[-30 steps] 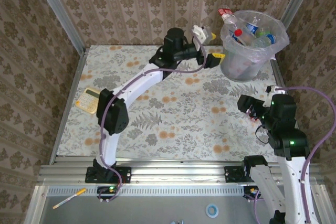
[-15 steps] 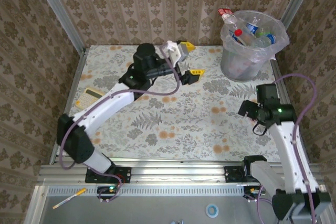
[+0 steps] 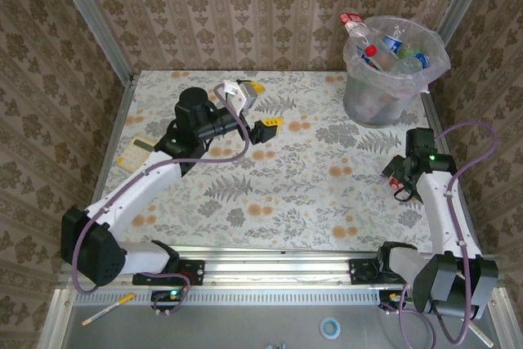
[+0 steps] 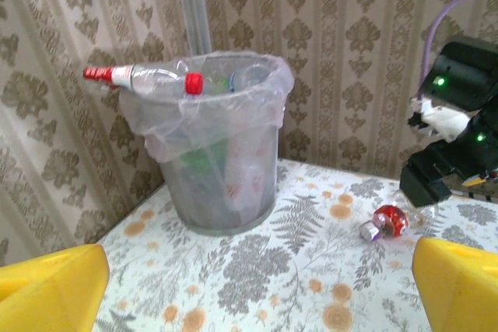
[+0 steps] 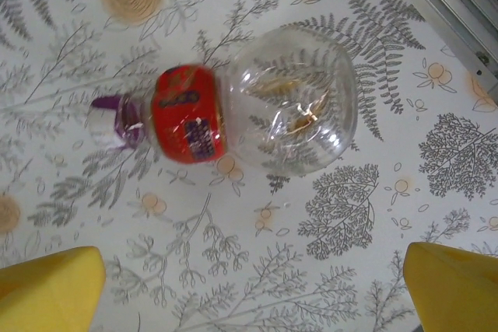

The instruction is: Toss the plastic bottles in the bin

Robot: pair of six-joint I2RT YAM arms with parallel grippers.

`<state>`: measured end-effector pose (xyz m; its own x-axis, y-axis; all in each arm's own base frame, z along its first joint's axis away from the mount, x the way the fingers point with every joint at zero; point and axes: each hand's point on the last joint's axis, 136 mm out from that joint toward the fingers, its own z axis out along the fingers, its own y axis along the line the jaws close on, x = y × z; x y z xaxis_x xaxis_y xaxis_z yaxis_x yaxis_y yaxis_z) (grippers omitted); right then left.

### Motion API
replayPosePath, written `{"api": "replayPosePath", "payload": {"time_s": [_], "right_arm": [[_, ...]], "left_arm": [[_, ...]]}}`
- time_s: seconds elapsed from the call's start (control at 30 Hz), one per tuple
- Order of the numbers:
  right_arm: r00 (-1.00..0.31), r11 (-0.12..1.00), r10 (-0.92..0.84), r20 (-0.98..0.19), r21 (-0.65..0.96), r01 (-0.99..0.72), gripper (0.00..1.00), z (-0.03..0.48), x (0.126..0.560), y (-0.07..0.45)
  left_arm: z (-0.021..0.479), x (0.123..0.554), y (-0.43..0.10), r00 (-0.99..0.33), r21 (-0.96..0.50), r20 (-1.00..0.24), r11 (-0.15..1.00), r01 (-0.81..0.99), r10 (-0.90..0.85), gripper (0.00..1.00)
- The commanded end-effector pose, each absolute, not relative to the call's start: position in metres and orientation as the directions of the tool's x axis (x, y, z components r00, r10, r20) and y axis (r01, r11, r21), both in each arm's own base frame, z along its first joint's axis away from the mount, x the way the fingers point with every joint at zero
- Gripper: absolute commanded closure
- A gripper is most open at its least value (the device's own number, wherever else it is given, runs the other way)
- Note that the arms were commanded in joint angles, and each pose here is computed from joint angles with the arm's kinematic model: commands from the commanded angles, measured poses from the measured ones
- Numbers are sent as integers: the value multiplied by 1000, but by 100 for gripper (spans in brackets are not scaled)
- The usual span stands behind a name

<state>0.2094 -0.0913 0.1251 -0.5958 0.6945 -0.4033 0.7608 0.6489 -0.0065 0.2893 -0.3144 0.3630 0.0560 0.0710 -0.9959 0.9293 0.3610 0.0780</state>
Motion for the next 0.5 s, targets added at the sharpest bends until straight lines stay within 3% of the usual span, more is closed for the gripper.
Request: {"api": "replayPosePath", "payload": {"time_s": [0.0, 0.27, 0.47], "right_arm": [[-485, 548, 788, -379, 74, 833, 0, 106, 216, -101], [-242, 318, 924, -294, 244, 916, 0, 69, 236, -132], [-229, 295, 940, -255, 262, 919, 1, 50, 258, -139]], "left_arm": [[369, 293, -305, 49, 55, -998, 388, 920, 26, 0], [357, 316, -298, 2, 12, -1000, 465, 885, 21, 0], [349, 317, -294, -23, 0, -999, 486, 874, 40, 0]]}}
